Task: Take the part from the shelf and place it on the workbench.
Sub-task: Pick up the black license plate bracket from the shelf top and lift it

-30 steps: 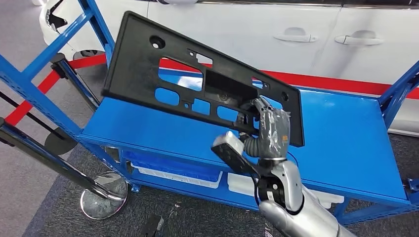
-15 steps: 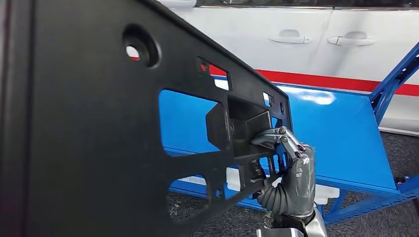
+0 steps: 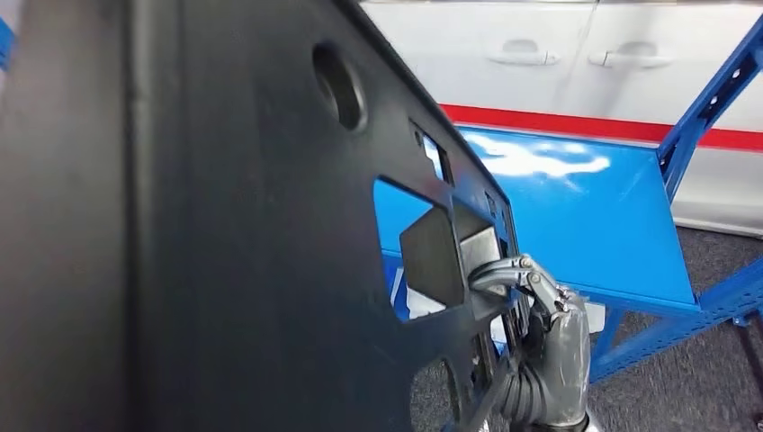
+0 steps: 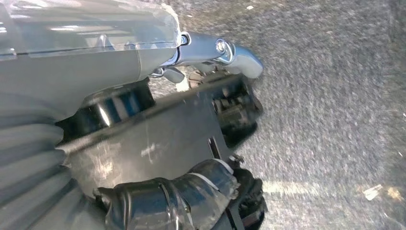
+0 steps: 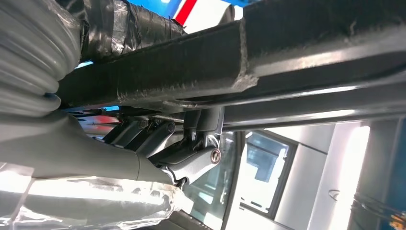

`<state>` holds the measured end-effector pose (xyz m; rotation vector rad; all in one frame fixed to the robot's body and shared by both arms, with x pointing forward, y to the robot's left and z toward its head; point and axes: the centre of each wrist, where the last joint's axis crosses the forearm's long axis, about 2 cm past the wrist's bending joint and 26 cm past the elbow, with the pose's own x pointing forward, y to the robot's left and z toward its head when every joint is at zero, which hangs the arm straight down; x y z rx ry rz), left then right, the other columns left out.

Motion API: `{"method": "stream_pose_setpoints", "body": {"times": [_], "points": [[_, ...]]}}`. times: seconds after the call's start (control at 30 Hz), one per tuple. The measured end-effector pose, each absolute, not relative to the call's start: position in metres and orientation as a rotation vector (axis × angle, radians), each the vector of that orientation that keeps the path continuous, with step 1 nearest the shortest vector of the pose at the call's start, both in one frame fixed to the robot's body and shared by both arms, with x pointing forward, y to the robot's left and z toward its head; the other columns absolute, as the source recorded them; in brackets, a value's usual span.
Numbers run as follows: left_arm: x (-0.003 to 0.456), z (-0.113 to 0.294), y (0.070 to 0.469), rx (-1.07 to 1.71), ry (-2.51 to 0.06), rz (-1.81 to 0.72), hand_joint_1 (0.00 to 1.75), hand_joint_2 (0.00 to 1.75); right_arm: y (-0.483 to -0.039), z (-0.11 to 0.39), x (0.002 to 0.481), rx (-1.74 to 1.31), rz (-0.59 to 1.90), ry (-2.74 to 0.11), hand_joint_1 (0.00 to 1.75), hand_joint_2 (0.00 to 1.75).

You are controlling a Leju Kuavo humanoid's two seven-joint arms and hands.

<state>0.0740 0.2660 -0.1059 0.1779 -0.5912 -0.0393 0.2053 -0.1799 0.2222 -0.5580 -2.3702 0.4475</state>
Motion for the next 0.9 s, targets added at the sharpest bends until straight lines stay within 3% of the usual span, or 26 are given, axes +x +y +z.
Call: {"method": "stream_pose_setpoints", "body": {"times": [0.9], "points": [[0.0782, -0.1053, 0.2687, 0.179, -0.603, -0.036, 0.0, 1.75, -0.1715, 0.2189, 0.1963, -0.39, 0.464, -2.354, 1.75, 1.75]]}}
